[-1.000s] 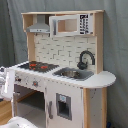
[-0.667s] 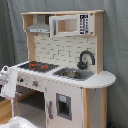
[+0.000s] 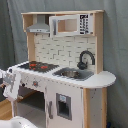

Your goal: Play with the kitchen

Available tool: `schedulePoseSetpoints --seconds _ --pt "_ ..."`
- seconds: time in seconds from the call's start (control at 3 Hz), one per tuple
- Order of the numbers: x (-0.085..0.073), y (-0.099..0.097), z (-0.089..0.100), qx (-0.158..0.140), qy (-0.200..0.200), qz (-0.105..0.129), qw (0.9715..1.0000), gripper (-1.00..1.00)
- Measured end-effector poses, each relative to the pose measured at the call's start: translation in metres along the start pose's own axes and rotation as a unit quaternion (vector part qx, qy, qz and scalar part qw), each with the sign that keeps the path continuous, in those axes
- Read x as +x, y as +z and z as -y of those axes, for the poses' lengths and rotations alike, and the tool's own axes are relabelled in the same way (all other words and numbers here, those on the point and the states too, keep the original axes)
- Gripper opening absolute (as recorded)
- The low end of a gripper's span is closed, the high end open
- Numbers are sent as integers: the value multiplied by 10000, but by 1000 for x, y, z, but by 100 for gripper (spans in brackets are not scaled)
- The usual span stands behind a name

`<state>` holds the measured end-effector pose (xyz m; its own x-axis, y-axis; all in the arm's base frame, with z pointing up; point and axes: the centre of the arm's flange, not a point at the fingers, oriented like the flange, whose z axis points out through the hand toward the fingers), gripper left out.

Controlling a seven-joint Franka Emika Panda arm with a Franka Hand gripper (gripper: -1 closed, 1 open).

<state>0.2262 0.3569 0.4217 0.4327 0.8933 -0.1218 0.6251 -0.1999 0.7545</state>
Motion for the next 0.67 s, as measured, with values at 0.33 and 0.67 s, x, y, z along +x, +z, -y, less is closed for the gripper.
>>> schedulePoseSetpoints --seconds 0.33,0.67 --pt "8 17 -2 358 -217 -155 9990 100" --pt "13 34 -8 606 -372 -266 9971 100"
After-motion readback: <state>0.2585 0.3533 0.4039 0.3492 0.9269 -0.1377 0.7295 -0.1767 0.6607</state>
